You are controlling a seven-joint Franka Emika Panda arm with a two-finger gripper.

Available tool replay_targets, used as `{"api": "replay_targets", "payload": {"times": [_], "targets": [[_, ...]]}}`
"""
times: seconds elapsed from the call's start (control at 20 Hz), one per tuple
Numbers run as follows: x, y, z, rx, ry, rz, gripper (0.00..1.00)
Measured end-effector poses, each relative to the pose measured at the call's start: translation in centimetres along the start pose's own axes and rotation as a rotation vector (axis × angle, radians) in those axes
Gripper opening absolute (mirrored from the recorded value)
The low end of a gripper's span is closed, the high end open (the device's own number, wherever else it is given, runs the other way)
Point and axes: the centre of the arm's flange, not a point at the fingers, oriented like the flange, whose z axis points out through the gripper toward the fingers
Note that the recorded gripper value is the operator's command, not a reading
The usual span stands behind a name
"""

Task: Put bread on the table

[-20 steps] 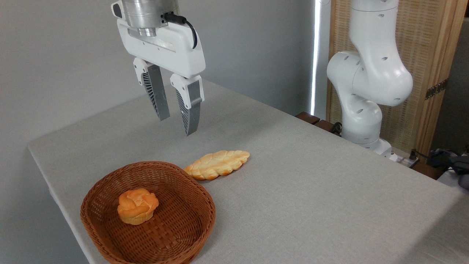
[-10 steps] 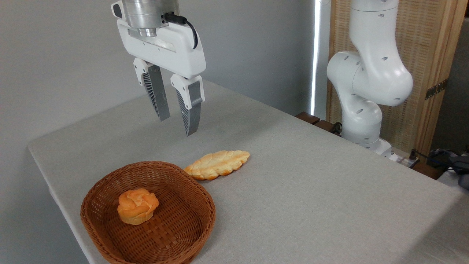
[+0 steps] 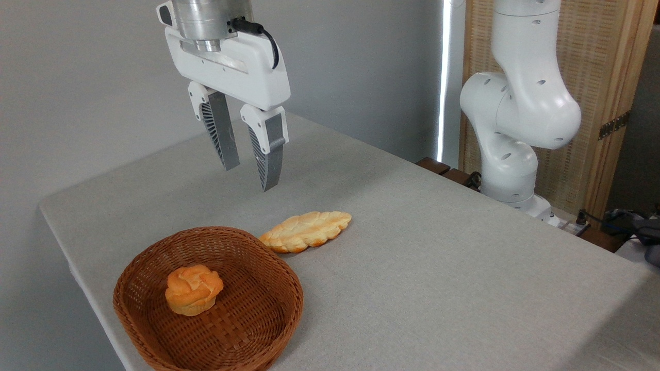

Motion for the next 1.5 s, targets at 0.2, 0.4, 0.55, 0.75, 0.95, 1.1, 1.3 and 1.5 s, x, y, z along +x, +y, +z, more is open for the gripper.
{"api": "replay_targets", "payload": {"times": [0.2,0.4,0.55,0.75,0.95,1.1,1.3,1.5], "targets": [[-0.4,-0.6,0.0,0.001,0.000,-0.013,1.00],[-0.4,-0.6,0.0,0.001,0.000,-0.014,1.00],[-0.4,-0.7,0.0,0.001,0.000,-0.014,1.00],[-0.5,-0.7,-0.1,0.001,0.000,-0.015,1.00],[-0.2,-0.6,-0.1,0.004,0.017,-0.013,1.00],[0.6,-0.7,-0.3,0.005,0.078,-0.015,1.00],[2.0,-0.7,0.8,0.037,0.139,-0.006,1.00],[3.4,-1.0,2.7,0.100,0.235,-0.002,1.00]]}}
